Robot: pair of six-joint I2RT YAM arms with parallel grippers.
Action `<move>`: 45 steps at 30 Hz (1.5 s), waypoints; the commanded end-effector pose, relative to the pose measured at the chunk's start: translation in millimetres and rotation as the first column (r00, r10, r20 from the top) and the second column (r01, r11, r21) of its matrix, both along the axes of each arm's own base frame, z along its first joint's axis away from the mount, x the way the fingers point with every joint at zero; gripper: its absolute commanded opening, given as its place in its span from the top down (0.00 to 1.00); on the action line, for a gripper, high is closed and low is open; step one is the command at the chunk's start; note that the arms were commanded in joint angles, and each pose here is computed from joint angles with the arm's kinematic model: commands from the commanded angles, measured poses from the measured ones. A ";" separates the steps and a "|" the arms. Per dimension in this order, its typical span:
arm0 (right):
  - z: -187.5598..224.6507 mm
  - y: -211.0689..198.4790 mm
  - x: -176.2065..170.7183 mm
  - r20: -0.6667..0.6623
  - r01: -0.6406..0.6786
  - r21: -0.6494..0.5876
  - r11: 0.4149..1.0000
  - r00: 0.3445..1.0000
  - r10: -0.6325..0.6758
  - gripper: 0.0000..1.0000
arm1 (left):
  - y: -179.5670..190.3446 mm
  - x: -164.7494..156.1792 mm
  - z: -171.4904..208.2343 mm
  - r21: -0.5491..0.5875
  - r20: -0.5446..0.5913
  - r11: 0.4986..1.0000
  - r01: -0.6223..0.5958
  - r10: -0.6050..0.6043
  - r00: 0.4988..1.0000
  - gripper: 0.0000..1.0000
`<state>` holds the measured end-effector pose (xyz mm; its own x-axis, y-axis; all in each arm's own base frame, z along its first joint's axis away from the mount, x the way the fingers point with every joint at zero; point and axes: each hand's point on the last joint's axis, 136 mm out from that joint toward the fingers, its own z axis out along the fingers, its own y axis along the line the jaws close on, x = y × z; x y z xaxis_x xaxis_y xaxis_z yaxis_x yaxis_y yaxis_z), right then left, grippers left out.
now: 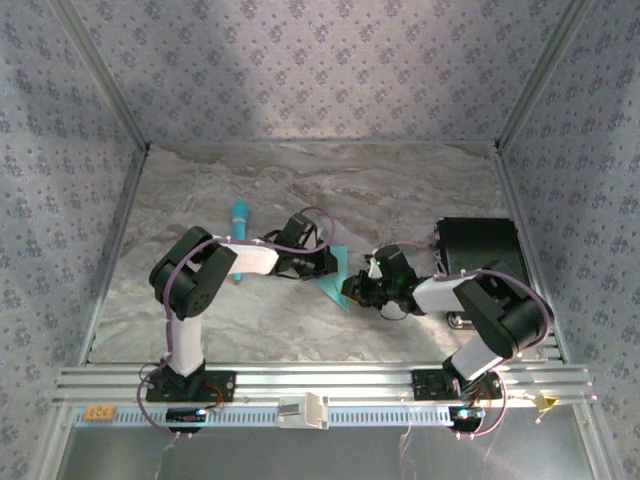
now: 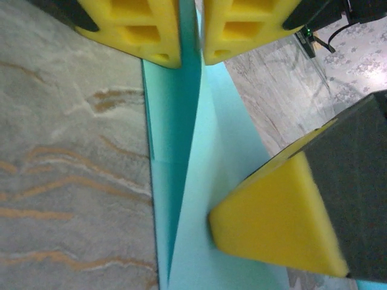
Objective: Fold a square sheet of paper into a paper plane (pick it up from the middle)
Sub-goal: Fourth fold the wing at the center of the table.
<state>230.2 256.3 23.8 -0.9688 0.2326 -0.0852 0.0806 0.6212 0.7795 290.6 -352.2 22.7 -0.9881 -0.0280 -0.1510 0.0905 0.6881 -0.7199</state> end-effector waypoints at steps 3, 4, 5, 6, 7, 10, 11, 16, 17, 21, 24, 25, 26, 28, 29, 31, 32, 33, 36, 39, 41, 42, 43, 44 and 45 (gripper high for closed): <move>-31.9 -27.4 -37.5 -0.133 -0.031 -0.144 0.989 0.991 0.012 0.80 | 12.0 -7.5 -26.5 0.091 -0.038 0.996 -0.001 0.005 0.999 0.92; -33.3 -28.2 -39.7 -0.138 -0.036 -0.149 0.988 0.990 0.015 0.80 | 12.0 -8.0 -27.1 0.091 -0.041 0.996 -0.001 0.005 0.999 0.92; -34.9 -28.9 -41.4 -0.141 -0.039 -0.152 0.988 0.990 0.017 0.81 | 11.8 -7.7 -26.8 0.089 -0.040 0.996 -0.001 0.005 0.999 0.92; -36.3 -29.4 -42.9 -0.145 -0.040 -0.154 0.987 0.989 0.018 0.83 | 11.3 -8.0 -27.0 0.088 -0.042 0.996 -0.001 0.005 0.999 0.92; -38.1 -29.9 -44.4 -0.151 -0.043 -0.158 0.986 0.988 0.019 0.85 | 11.4 -7.7 -26.9 0.087 -0.042 0.996 -0.002 0.006 0.999 0.92; -44.2 -32.5 -48.8 -0.172 -0.043 -0.170 0.984 0.985 0.013 0.90 | 11.3 -8.3 -27.0 0.087 -0.041 0.996 0.000 0.004 0.999 0.92; -45.3 -33.0 -49.3 -0.176 -0.041 -0.173 0.984 0.984 0.010 0.90 | 11.8 -7.6 -27.1 0.089 -0.040 0.996 -0.003 0.007 0.999 0.92; -43.1 -34.7 -49.0 -0.164 -0.036 -0.180 0.983 0.986 0.006 0.90 | 11.6 -8.5 -27.3 0.089 -0.042 0.996 0.000 0.004 0.999 0.92; -40.8 -33.3 -48.0 -0.159 -0.037 -0.173 0.984 0.987 0.009 0.89 | 11.8 -8.1 -27.1 0.088 -0.042 0.996 -0.001 0.005 0.999 0.92; -32.7 -30.2 -48.1 -0.145 -0.048 -0.152 0.987 0.989 0.025 0.82 | 11.8 -8.1 -27.0 0.088 -0.042 0.996 -0.001 0.005 0.999 0.92; -30.5 -31.3 -51.3 -0.146 -0.059 -0.157 0.986 0.989 0.036 0.80 | 11.6 -7.8 -26.8 0.088 -0.041 0.996 -0.001 0.005 0.999 0.92; -30.7 -32.7 -52.9 -0.148 -0.061 -0.165 0.984 0.988 0.037 0.79 | 11.6 -8.1 -27.4 0.088 -0.044 0.996 -0.001 0.005 0.999 0.92; -31.2 -34.3 -53.5 -0.149 -0.061 -0.173 0.983 0.988 0.035 0.80 | 11.2 -7.8 -27.0 0.087 -0.042 0.996 -0.001 0.005 0.999 0.92; -32.8 -37.3 -56.4 -0.155 -0.065 -0.186 0.980 0.987 0.037 0.84 | 11.4 -8.1 -27.4 0.088 -0.043 0.996 -0.001 0.005 0.999 0.92; -34.4 -38.6 -58.1 -0.160 -0.068 -0.191 0.979 0.986 0.037 0.86 | 11.8 -8.3 -27.7 0.088 -0.044 0.996 -0.002 0.006 0.999 0.92; -36.8 -40.3 -60.2 -0.166 -0.067 -0.196 0.978 0.986 0.035 0.89 | 11.4 -8.2 -27.9 0.087 -0.044 0.996 -0.002 0.006 0.999 0.92; -37.1 -40.5 -60.6 -0.166 -0.067 -0.195 0.979 0.986 0.035 0.90 | 10.7 -7.8 -26.9 0.084 -0.043 0.996 -0.002 0.006 0.999 0.92; -37.5 -40.5 -61.5 -0.168 -0.069 -0.195 0.978 0.985 0.036 0.90 | 10.7 -7.8 -27.2 0.084 -0.044 0.996 -0.002 0.006 0.999 0.92; -36.8 -39.9 -61.1 -0.167 -0.069 -0.193 0.979 0.985 0.037 0.91 | 10.5 -7.2 -26.7 0.082 -0.043 0.997 -0.003 0.007 0.999 0.92; -33.9 -37.7 -58.7 -0.157 -0.068 -0.185 0.980 0.987 0.039 0.91 | 11.0 -7.8 -27.3 0.084 -0.044 0.996 -0.003 0.007 0.999 0.92; -31.0 -35.8 -56.2 -0.148 -0.064 -0.178 0.982 0.988 0.038 0.91 | 11.1 -7.7 -27.3 0.084 -0.044 0.996 -0.004 0.007 0.999 0.92; -28.6 -34.2 -54.7 -0.141 -0.062 -0.170 0.983 0.989 0.038 0.91 | 10.5 -8.1 -27.3 0.083 -0.044 0.997 -0.003 0.006 0.999 0.92; -25.9 -33.1 -52.7 -0.131 -0.059 -0.165 0.985 0.991 0.038 0.89 | 10.6 -8.3 -27.4 0.083 -0.044 0.997 -0.002 0.006 0.999 0.92; -23.2 -32.9 -50.3 -0.121 -0.051 -0.164 0.985 0.992 0.031 0.88 | 10.8 -8.0 -26.9 0.082 -0.044 0.997 -0.003 0.007 0.999 0.92; -19.8 -33.2 -47.3 -0.106 -0.041 -0.162 0.986 0.994 0.024 0.87 | 11.0 -8.1 -27.1 0.082 -0.045 0.997 -0.003 0.007 0.999 0.92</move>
